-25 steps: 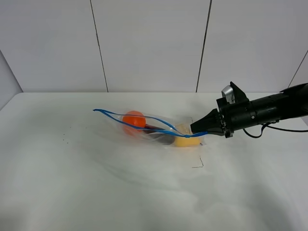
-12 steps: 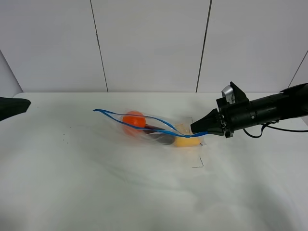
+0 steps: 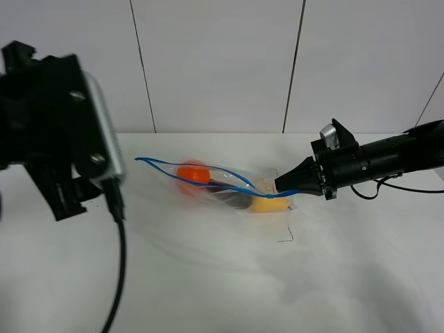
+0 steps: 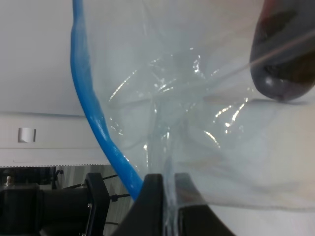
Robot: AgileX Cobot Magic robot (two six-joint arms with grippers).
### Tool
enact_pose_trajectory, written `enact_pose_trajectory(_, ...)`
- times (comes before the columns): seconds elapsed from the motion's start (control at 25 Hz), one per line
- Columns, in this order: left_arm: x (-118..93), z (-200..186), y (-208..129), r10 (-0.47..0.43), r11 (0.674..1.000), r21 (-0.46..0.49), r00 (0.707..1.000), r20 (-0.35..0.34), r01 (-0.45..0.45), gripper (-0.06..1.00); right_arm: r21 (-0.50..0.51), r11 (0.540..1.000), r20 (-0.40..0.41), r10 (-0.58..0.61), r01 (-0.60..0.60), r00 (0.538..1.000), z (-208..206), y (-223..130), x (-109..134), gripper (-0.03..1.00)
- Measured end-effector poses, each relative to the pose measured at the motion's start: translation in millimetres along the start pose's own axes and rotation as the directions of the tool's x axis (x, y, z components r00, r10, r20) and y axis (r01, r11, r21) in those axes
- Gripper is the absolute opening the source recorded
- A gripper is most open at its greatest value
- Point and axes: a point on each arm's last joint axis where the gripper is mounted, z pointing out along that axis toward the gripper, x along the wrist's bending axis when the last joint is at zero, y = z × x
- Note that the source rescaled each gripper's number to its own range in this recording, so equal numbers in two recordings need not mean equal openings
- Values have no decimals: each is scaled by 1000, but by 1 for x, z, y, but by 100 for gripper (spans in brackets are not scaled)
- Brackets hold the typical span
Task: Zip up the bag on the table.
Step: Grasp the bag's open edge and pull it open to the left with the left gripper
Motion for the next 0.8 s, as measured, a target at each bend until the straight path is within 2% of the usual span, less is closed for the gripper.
enact_pose_trajectory(0.08,-21,13,22,99,995,-9,995,-8,-99,92,0,1000,0,0,0,1000,0,0,0,0)
enact_pose_trajectory(0.28,-71,47,61,231,972,-28,970,-70,-234,92,-2,1000,2,5,-5,1000,0,0,0,0)
enact_pose_trajectory(0.52,-135,83,84,414,904,-84,907,-74,-419,91,-1,1000,1,8,-8,1000,0,0,0,0)
enact_pose_trajectory(0.6,-151,93,86,425,900,-89,904,-52,-428,91,2,1000,-3,8,-8,1000,0,0,0,0)
enact_pose_trajectory(0.8,-171,112,95,359,929,-95,933,-9,-358,90,3,1000,-4,8,-8,1000,0,0,0,0)
